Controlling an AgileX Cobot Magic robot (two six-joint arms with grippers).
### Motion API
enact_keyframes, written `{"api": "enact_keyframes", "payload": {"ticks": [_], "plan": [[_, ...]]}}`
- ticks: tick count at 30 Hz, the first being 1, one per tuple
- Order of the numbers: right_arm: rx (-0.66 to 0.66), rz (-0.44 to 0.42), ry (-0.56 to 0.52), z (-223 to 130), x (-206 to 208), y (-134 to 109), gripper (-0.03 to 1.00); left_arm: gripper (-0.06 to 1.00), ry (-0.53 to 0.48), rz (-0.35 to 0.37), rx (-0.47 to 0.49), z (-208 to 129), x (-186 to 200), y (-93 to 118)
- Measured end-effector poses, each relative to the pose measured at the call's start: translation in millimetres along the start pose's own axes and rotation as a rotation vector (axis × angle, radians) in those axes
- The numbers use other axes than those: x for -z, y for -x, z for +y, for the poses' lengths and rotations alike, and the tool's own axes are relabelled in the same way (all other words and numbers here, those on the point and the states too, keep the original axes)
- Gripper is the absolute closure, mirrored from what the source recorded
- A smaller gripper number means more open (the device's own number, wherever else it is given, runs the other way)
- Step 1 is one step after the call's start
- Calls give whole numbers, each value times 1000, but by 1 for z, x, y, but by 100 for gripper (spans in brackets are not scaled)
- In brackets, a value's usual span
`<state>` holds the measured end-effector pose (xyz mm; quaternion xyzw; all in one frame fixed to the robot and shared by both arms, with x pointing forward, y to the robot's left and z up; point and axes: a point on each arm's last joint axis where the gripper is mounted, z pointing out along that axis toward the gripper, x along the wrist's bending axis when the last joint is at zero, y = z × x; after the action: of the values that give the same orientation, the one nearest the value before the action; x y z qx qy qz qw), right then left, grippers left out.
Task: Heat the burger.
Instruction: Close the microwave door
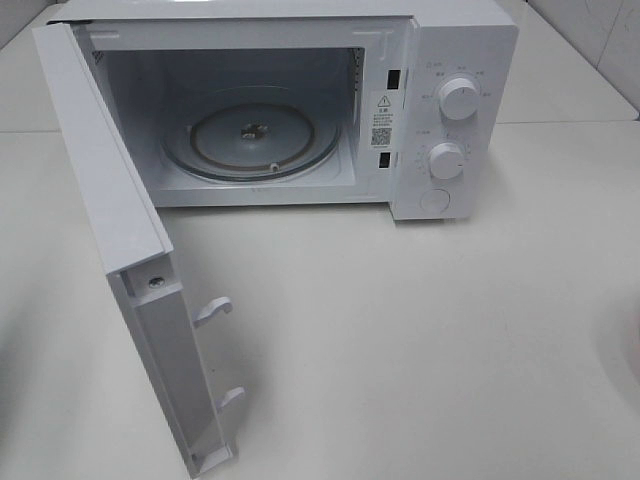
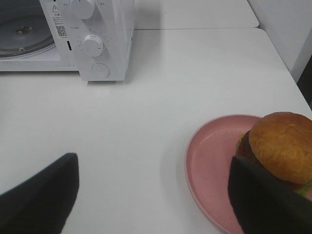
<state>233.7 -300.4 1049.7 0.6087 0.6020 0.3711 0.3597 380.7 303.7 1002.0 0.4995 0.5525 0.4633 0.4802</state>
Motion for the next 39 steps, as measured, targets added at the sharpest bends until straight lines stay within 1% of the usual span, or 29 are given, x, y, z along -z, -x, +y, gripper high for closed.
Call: {"api": "enact_keyframes", "payload": {"ticks": [4, 5, 7, 8, 9, 10, 12, 13, 14, 15, 17, 18, 19, 20, 23, 25, 28, 30, 31, 32, 33, 36, 37, 38, 39], "plan": [[0, 0, 0, 0, 0, 0, 22, 94, -14, 3, 27, -5, -10, 0], [0, 0, 0, 0, 0, 0, 22, 94, -33, -2, 42, -8, -17, 1], [0, 0, 0, 0, 0, 0, 22, 94, -42, -7, 39, -8, -20, 1], [0, 0, 0, 0, 0, 0, 22, 94, -62, -31, 16, -10, -28, 4], [0, 0, 0, 0, 0, 0, 22, 94, -62, -31, 16, -10, -28, 4], [0, 0, 0, 0, 0, 0, 22, 94, -74, -64, -15, -11, -35, 7], [0, 0, 0, 0, 0, 0, 22, 94, -81, -78, -21, -12, -39, 8], [0, 0, 0, 0, 0, 0, 22, 94, -85, -117, -36, -13, -46, 12], [0, 0, 0, 0, 0, 0, 22, 94, -81, -132, -36, -13, -49, 14], [0, 0, 0, 0, 0, 0, 22, 94, -81, -132, -36, -13, -49, 14], [0, 0, 0, 0, 0, 0, 22, 94, -78, -215, -37, -19, -59, 21], [0, 0, 0, 0, 0, 0, 22, 94, -78, -215, -37, -19, -59, 21], [0, 0, 0, 0, 0, 0, 22, 94, -75, -232, -34, -20, -61, 23], [0, 0, 0, 0, 0, 0, 22, 94, -68, -268, -33, -25, -65, 26], [0, 0, 0, 0, 0, 0, 22, 94, -65, -283, -32, -27, -67, 27], [0, 0, 0, 0, 0, 0, 22, 94, -71, -320, -8, -37, -76, 30], [0, 0, 0, 0, 0, 0, 22, 94, -73, -332, -3, -39, -79, 31], [0, 0, 0, 0, 0, 0, 22, 94, -65, -406, 0, -41, -92, 40], [0, 0, 0, 0, 0, 0, 22, 94, -65, -406, 0, -41, -92, 40], [0, 0, 0, 0, 0, 0, 22, 94, -57, -424, -3, -41, -94, 43], [0, 0, 0, 0, 0, 0, 22, 94, -50, -460, -9, -40, -99, 50], [0, 0, 0, 0, 0, 0, 22, 94, -50, -476, -12, -40, -102, 54], [0, 0, 0, 0, 0, 0, 22, 94, -55, -508, -18, -41, -108, 62], [0, 0, 0, 0, 0, 0, 22, 94, -57, -508, -3, -42, -114, 67], [0, 0, 0, 0, 0, 0, 22, 94, -57, -508, -3, -42, -114, 67]]}}
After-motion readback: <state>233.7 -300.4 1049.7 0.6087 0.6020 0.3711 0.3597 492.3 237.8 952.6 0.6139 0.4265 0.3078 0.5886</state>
